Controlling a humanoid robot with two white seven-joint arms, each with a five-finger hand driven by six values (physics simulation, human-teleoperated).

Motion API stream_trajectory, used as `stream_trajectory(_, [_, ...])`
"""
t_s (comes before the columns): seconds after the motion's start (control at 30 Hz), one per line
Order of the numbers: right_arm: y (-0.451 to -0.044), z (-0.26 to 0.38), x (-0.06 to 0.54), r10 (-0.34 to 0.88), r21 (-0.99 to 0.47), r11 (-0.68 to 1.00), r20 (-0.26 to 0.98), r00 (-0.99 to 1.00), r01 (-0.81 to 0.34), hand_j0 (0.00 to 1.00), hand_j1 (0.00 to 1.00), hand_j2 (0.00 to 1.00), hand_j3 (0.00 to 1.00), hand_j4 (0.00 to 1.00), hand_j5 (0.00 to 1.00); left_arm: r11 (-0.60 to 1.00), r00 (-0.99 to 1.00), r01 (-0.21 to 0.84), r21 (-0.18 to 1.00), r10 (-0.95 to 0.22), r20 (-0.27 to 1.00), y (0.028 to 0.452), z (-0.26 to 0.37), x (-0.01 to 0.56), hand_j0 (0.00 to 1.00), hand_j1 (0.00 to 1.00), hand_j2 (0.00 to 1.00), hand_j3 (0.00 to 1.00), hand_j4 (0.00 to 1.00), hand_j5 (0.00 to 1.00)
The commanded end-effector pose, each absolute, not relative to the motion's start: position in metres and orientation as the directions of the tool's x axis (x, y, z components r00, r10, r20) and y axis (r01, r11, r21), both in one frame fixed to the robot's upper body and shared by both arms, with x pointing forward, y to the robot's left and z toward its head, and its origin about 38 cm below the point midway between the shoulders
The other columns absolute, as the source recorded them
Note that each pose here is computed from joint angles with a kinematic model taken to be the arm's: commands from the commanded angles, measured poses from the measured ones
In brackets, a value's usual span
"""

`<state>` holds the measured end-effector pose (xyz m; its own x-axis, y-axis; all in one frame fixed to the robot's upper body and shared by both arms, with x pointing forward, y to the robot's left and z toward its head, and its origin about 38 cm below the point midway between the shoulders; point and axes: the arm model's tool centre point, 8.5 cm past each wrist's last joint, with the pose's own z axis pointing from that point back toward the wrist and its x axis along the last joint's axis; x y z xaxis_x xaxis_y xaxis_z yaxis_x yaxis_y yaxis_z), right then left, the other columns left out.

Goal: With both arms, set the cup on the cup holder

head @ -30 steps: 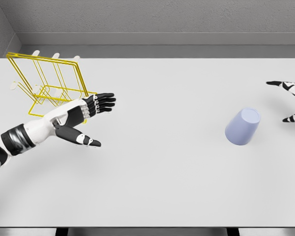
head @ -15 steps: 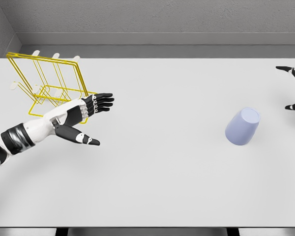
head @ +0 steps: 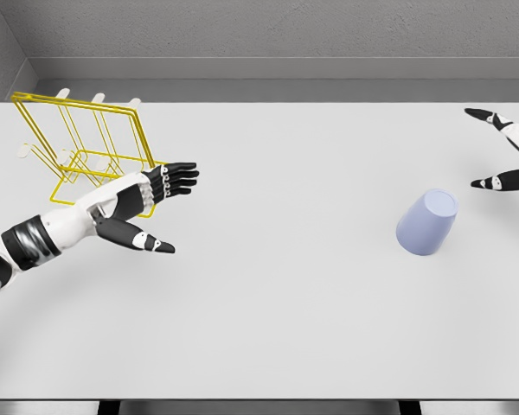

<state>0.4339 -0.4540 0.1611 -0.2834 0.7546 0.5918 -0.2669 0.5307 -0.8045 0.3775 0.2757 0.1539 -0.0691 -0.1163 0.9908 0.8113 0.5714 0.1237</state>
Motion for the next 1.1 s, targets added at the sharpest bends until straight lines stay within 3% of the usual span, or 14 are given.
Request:
stream_trajectory(0.0, [-0.455,0.157,0.434,0.715,-0.754,0.604,0.656,-0.242,-0.26,0.99,0.99,0.99,0.99,0.99,0.99,0.572,-0.067,0.811,0.119,-0.111,0.992,0.276,0.154,0.377,1.0,1.0,1.0,1.0,1.0,1.0])
stream_trajectory(0.43, [-0.464,0.138,0.412,0.623,-0.628,0.729,0.773,-0.116,-0.273,1.0,1.0,1.0,1.0,1.0,1.0,0.57,-0.079,0.809,0.141,-0.132,0.988,0.275,0.154,0.378,1.0,1.0,1.0,1.0,1.0,1.0])
stream_trajectory(1.0, [-0.475,0.101,0.351,0.588,-0.544,0.763,0.808,0.028,-0.349,1.0,1.0,1.0,1.0,1.0,1.0,0.568,-0.09,0.809,0.152,-0.135,0.987,0.277,0.158,0.378,1.0,1.0,1.0,1.0,1.0,1.0])
stream_trajectory(1.07, [-0.478,0.103,0.351,0.589,-0.552,0.773,0.808,0.029,-0.314,1.0,1.0,1.0,1.0,1.0,1.0,0.568,-0.092,0.809,0.154,-0.137,0.986,0.277,0.159,0.379,1.0,1.0,1.0,1.0,1.0,1.0])
